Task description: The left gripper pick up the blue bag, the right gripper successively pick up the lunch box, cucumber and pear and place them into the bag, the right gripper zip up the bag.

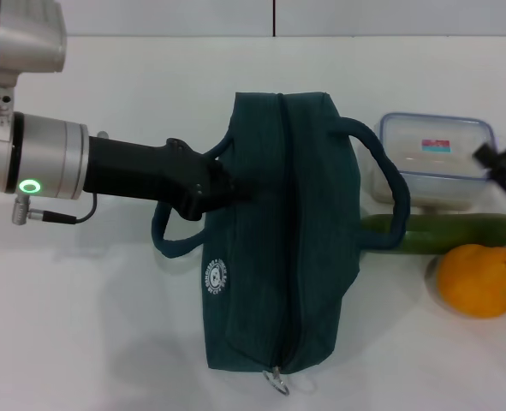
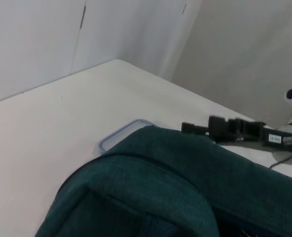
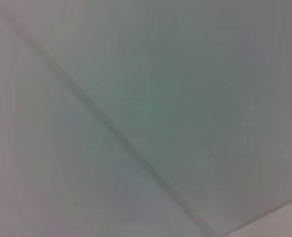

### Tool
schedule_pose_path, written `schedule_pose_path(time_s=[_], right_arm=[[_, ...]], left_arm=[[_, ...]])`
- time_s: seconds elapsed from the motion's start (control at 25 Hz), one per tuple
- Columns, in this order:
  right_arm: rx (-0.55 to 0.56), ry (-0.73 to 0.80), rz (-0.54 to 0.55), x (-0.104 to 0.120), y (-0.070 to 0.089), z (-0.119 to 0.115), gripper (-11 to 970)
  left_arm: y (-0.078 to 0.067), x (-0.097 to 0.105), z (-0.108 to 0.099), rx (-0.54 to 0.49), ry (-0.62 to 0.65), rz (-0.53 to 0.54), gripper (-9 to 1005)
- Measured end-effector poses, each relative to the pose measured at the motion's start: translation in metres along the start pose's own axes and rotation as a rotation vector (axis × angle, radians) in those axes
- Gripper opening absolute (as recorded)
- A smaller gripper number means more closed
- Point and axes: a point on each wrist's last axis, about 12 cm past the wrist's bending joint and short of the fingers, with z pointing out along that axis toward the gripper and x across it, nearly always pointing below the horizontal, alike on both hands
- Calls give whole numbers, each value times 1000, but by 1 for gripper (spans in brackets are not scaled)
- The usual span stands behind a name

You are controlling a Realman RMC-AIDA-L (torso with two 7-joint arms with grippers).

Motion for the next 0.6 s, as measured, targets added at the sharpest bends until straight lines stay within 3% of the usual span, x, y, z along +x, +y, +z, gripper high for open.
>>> schedule_pose_path(time_s=[0.36,0.6], right_arm=[[-144,91,-90,2,12,-2,835],[-111,125,-106,6,6,-14,830]], left_arm=[[0,0,0,0,-1,-4,45],[0,0,1,2,-3,-1,45]])
